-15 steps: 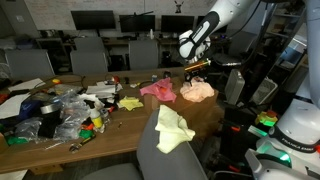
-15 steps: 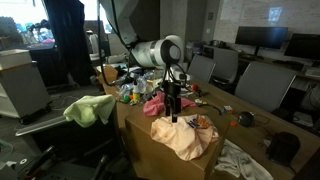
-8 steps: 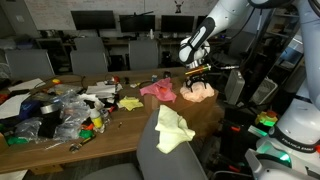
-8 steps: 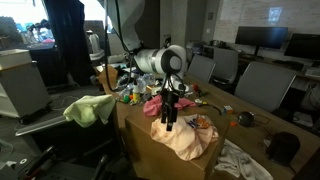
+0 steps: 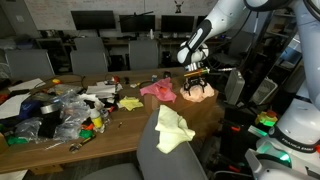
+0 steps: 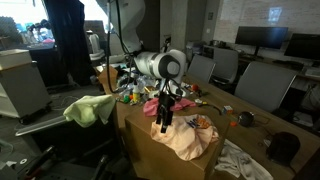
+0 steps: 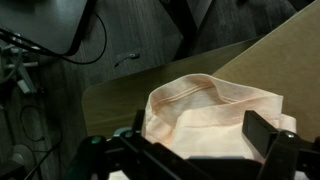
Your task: Put the three towels on the headrest of the grey chair
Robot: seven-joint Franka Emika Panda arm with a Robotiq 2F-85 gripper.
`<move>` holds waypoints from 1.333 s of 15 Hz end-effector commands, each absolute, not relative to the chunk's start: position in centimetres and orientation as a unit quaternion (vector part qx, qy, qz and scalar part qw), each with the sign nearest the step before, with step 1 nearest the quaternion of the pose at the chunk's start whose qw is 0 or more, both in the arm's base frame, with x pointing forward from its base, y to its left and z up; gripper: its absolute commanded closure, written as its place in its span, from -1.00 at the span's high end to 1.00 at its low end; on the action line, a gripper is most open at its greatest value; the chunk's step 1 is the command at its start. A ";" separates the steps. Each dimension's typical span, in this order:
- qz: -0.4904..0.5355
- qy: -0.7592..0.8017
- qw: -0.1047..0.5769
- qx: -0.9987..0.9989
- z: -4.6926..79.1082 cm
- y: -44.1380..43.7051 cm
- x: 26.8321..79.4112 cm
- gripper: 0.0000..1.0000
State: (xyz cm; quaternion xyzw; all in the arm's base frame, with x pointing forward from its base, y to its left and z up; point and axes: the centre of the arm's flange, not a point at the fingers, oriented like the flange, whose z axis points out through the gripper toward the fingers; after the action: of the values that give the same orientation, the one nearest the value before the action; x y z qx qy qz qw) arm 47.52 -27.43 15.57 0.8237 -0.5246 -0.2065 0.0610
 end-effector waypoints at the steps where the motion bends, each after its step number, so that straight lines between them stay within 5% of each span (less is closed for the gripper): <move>1: -0.207 -0.523 0.049 0.826 14.8 -28.1 47.8 1.00; 11: -0.159 -0.513 0.038 0.843 15.0 -29.3 49.5 1.00; 14: -0.155 -0.508 0.028 0.847 15.2 -29.4 49.7 0.31; 20: -0.158 -0.499 0.015 0.852 14.5 -29.7 49.7 -0.61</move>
State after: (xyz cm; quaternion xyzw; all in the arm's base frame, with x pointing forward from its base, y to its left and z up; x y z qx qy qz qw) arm 49.10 -28.97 15.17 0.8471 -0.5052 -0.1614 0.0323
